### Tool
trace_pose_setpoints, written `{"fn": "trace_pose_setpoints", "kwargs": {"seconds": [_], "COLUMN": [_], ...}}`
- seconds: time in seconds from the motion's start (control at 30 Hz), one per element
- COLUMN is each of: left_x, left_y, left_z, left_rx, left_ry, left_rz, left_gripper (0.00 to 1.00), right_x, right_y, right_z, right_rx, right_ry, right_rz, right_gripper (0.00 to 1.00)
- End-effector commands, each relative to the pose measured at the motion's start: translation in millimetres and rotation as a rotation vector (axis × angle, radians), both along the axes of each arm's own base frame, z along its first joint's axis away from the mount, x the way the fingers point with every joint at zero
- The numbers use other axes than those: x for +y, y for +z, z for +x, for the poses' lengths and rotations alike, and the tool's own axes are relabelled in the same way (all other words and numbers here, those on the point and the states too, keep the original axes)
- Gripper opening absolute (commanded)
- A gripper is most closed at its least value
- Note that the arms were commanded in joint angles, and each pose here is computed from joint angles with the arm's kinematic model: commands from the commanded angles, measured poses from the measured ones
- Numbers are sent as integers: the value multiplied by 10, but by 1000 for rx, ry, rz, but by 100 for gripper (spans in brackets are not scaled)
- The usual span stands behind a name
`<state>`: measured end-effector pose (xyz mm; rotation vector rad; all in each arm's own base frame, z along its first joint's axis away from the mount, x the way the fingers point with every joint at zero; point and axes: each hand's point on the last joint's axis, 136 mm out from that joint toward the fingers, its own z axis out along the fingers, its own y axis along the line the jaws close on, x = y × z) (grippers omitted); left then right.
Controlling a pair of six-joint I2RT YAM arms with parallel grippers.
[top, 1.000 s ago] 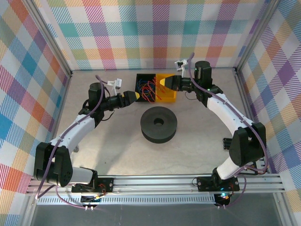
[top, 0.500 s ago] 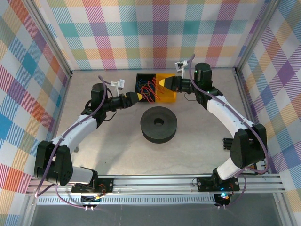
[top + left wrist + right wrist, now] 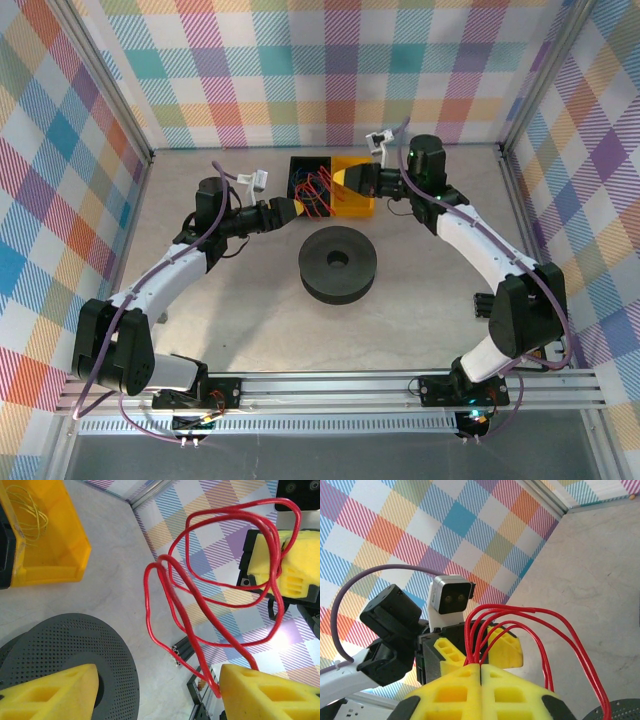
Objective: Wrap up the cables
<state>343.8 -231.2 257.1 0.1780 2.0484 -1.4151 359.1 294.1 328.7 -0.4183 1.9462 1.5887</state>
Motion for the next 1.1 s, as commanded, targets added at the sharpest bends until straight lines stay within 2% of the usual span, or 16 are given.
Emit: {"fn": "trace_pose_setpoints", "kwargs": {"seconds": [0.0,0.13,0.27,0.47,0.67,0.87,1.07], "left_x": [-30,-29,-23,-6,7,72,472], "left_y": [246,282,289,316,339,285,5], "left_z": [-37,-40,-47,-50,-62,-70,43], "left_rx": [-75,-81,-82,-87,-87,-68,57], "left_ry": [-16,-16,-14,-4,3,34,172], "left_rz": [-11,-12,-4,3,7,49,160], "left_gripper": [65,64,56,20,2,0,0], "right_x": [123,226,268,270,247,17,-690], "right_y": [146,55,36,-11,-56,8,127], "right_z": [-97,-134,-153,-159,-163,-71,147], "right_rx": [-40,-23,-16,-7,-8,-35,-68], "right_ry": [52,73,80,77,63,-3,-159], "right_rz": [27,22,24,16,-4,-35,-54], "right_gripper": [0,0,0,0,0,0,0]}}
